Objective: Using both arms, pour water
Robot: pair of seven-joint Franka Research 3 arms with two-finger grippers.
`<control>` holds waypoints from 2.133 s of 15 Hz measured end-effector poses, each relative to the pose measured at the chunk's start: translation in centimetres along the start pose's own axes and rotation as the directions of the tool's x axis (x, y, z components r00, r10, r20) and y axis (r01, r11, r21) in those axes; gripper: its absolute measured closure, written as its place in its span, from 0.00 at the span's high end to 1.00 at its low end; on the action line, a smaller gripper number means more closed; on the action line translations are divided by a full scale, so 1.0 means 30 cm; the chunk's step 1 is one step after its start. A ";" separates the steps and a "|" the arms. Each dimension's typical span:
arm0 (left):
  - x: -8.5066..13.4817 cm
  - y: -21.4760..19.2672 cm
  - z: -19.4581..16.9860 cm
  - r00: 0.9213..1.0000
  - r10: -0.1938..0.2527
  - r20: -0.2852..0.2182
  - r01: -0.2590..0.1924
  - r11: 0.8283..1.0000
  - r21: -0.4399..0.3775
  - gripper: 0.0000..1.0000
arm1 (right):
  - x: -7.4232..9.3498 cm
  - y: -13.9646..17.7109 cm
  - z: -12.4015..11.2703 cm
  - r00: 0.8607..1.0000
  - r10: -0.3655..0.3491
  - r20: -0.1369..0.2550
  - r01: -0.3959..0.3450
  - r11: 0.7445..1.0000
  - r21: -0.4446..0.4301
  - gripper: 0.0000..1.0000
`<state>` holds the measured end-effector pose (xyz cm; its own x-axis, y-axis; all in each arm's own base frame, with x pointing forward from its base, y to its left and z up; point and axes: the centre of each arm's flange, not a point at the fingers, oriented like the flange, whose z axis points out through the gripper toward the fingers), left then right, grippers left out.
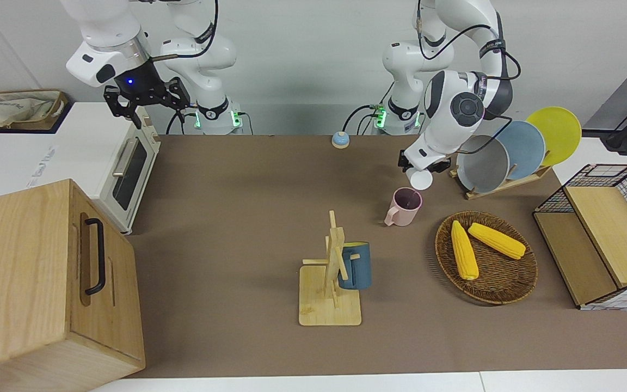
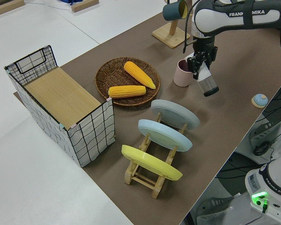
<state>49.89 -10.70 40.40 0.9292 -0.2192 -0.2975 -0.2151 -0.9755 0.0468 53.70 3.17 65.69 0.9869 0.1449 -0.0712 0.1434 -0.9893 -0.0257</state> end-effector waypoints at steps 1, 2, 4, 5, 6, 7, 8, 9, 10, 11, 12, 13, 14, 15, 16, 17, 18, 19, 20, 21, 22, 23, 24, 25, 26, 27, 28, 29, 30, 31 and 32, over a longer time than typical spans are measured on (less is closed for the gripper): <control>-0.003 0.001 -0.008 1.000 0.000 0.008 0.000 1.000 0.000 0.63 | 0.000 0.000 0.000 1.000 0.000 0.000 0.000 1.000 0.000 0.99; -0.006 0.001 -0.019 1.000 0.001 0.016 -0.001 1.000 0.000 0.63 | 0.000 0.000 0.000 1.000 0.000 0.000 0.000 1.000 0.000 0.99; -0.011 0.003 -0.046 1.000 0.001 0.026 -0.001 1.000 0.000 0.63 | 0.000 0.000 0.000 1.000 0.000 0.000 0.000 1.000 0.000 0.99; -0.011 0.003 -0.056 1.000 0.001 0.026 -0.001 1.000 0.000 0.63 | 0.000 0.000 0.000 1.000 0.000 0.000 0.000 1.000 0.000 0.99; -0.011 0.004 -0.063 1.000 0.001 0.026 -0.001 1.000 0.000 0.63 | 0.000 0.000 0.000 1.000 0.000 0.000 0.000 1.000 0.000 0.99; -0.012 0.004 -0.066 1.000 0.001 0.027 -0.001 1.000 0.000 0.63 | 0.000 0.000 0.000 1.000 0.000 0.000 0.000 1.000 0.000 0.99; -0.012 0.004 -0.066 1.000 0.001 0.028 -0.001 1.000 0.000 0.63 | 0.000 0.000 0.000 1.000 0.000 0.000 0.000 1.000 0.000 0.99; -0.013 0.004 -0.066 1.000 0.000 0.029 0.000 1.000 0.000 0.63 | 0.000 0.000 0.000 1.000 0.000 0.000 0.000 1.000 0.000 0.99; -0.013 0.004 -0.066 1.000 0.000 0.030 0.000 1.000 0.001 0.63 | 0.000 0.000 0.000 1.000 0.000 0.000 0.000 1.000 0.000 0.99; -0.013 0.004 -0.066 1.000 -0.001 0.030 0.001 1.000 0.001 0.63 | 0.000 0.000 0.000 1.000 0.000 0.000 0.000 1.000 0.000 0.99; -0.013 0.004 -0.066 1.000 -0.001 0.030 0.001 1.000 0.001 0.63 | 0.000 0.000 0.000 1.000 0.000 0.000 0.000 1.000 0.000 0.99; -0.014 0.004 -0.066 1.000 -0.001 0.031 0.001 1.000 0.001 0.63 | 0.000 0.000 0.000 1.000 0.000 0.000 0.000 1.000 0.000 0.99; -0.014 0.004 -0.065 0.999 -0.002 0.032 0.002 1.000 0.001 0.63 | 0.000 0.000 0.000 1.000 0.000 0.000 0.000 1.000 0.000 0.99; -0.014 0.004 -0.065 0.999 -0.002 0.033 0.002 1.000 0.001 0.63 | 0.000 0.000 0.000 1.000 0.000 0.000 0.000 1.000 0.000 0.99; -0.014 0.005 -0.065 0.999 -0.003 0.034 0.003 1.000 0.001 0.63 | 0.000 0.000 0.000 1.000 0.000 0.000 0.000 1.000 0.000 0.99; -0.014 0.006 -0.065 0.999 -0.006 0.034 0.006 1.000 0.001 0.63 | 0.000 0.000 0.000 1.000 0.000 0.000 0.000 1.000 0.000 0.99; -0.014 0.007 -0.065 0.999 -0.010 0.034 0.010 1.000 0.002 0.63 | 0.000 0.000 0.000 1.000 0.000 0.000 0.000 1.000 0.000 0.99; -0.014 0.010 -0.065 0.999 -0.012 0.034 0.012 1.000 0.002 0.63 | 0.000 0.000 0.000 1.000 0.000 0.000 0.000 1.000 0.000 0.99; -0.014 0.013 -0.064 0.999 -0.016 0.034 0.016 1.000 0.003 0.63 | 0.000 0.000 0.000 1.000 0.000 0.000 0.000 1.000 0.000 0.99; -0.015 0.016 -0.064 0.999 -0.026 0.035 0.026 1.000 0.004 0.63 | 0.000 0.000 0.000 1.000 0.000 0.000 0.000 1.000 0.000 0.99; -0.015 0.019 -0.064 0.999 -0.037 0.036 0.037 0.999 0.005 0.63 | 0.000 0.000 0.000 1.000 0.000 0.000 0.000 1.000 0.000 0.99; -0.016 0.020 -0.063 0.998 -0.045 0.039 0.045 0.999 0.006 0.63 | 0.000 0.000 0.000 1.000 0.000 0.000 0.000 1.000 0.000 0.99; -0.017 0.021 -0.062 0.998 -0.049 0.042 0.049 0.999 0.006 0.63 | 0.000 0.000 0.000 1.000 0.000 0.000 0.000 1.000 0.000 0.99; -0.018 0.021 -0.061 0.998 -0.052 0.045 0.052 0.999 0.006 0.63 | 0.000 0.000 0.000 1.000 0.000 0.000 0.000 1.000 0.000 0.99; -0.019 0.021 -0.061 0.997 -0.054 0.047 0.054 0.999 0.006 0.63 | 0.000 0.000 0.000 1.000 0.000 0.000 0.000 1.000 0.000 0.99; -0.020 0.021 -0.060 0.997 -0.057 0.048 0.056 0.998 0.006 0.63 | 0.000 0.000 0.000 1.000 0.000 0.000 0.000 1.000 0.000 0.99; -0.020 0.021 -0.060 0.997 -0.060 0.049 0.059 0.998 0.007 0.63 | 0.000 0.000 0.000 1.000 0.000 0.000 0.000 1.000 0.000 0.99; -0.020 0.021 -0.060 0.997 -0.061 0.049 0.061 0.998 0.007 0.63 | 0.000 0.000 0.000 1.000 0.000 0.000 0.000 1.000 0.000 0.99; -0.020 0.023 -0.060 0.997 -0.061 0.049 0.061 0.998 0.007 0.63 | 0.000 0.000 0.000 1.000 0.000 0.000 0.000 1.000 0.000 0.99; -0.020 0.028 -0.060 0.997 -0.059 0.050 0.059 0.998 0.008 0.63 | 0.000 0.000 0.000 1.000 0.000 0.000 0.000 1.000 0.000 0.99; -0.020 0.037 -0.059 0.997 -0.058 0.050 0.057 0.998 0.010 0.63 | 0.000 0.000 0.000 1.000 0.000 0.000 0.000 1.000 0.000 0.99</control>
<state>49.62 -11.69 42.32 0.9240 -0.1610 -0.3469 -0.1643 -0.9862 0.0202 53.70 3.17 65.69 0.9869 0.1449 -0.0712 0.1434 -0.9893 -0.0257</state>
